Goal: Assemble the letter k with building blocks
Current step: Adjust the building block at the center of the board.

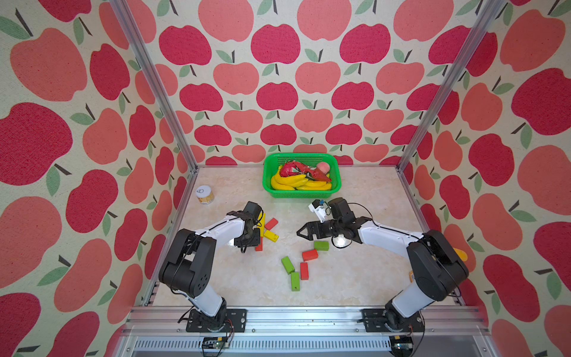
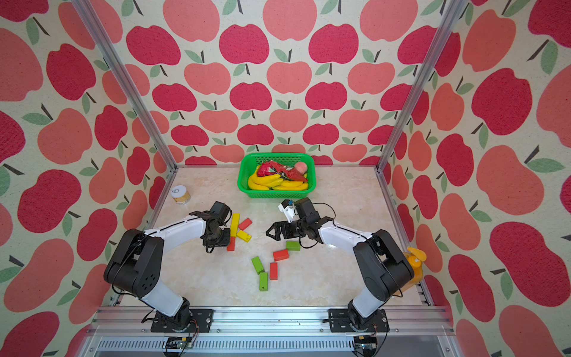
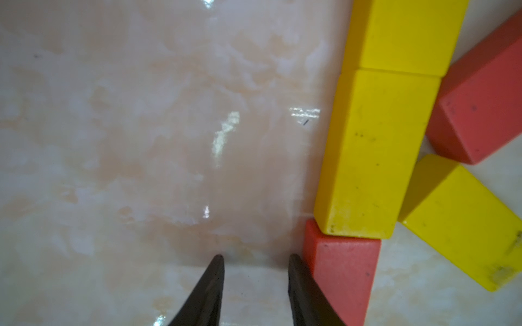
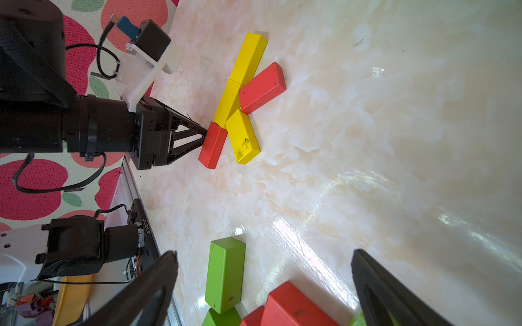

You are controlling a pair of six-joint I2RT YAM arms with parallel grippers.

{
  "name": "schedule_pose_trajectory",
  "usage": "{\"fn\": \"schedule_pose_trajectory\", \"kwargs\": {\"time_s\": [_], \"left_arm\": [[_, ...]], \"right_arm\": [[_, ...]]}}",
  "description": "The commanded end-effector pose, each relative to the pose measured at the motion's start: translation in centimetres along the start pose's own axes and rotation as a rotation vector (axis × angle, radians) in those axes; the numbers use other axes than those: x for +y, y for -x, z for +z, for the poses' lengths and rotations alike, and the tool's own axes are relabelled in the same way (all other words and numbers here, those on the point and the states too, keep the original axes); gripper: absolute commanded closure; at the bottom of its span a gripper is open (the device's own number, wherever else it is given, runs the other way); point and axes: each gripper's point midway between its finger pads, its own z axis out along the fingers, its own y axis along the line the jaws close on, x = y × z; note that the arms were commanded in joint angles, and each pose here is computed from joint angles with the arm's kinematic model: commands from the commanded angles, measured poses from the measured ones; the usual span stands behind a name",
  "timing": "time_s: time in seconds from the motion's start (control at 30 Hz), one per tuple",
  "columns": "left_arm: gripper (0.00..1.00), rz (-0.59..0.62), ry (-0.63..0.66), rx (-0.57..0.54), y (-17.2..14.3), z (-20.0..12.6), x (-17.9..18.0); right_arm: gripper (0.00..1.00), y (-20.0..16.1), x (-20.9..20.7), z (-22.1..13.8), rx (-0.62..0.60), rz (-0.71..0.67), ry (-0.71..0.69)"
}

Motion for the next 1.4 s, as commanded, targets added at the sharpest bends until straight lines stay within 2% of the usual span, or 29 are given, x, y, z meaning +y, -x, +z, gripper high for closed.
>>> {"fn": "schedule_pose_trajectory", "kwargs": {"time_s": [0.0, 0.27, 1.0, 1.2, 1.37], "left_arm": [[0.58, 0.013, -0.008, -0.012, 0.4, -0.2, 0.0], [0.57, -0.002, 0.079, -0.004, 0.6, -0.2, 1.3], [0.49, 0.023, 0.083, -0.007, 1.9, 0.8, 0.9], [0.41, 0.019, 0.076, -0.01, 2.0, 0.9, 0.8], [0.41, 0.008, 0.121, 0.002, 1.9, 0.7, 1.6]], "right_arm": [[0.01, -0.4, 0.4, 0.2, 0.011, 0.011, 0.023], [0.01, -0.5, 0.4, 0.3, 0.013, 0.006, 0.028], [0.02, -0.5, 0.3, 0.4, 0.011, 0.01, 0.03], [0.02, -0.6, 0.3, 0.4, 0.01, 0.013, 0.029], [0.02, -0.6, 0.4, 0.3, 0.007, 0.014, 0.03]]}}
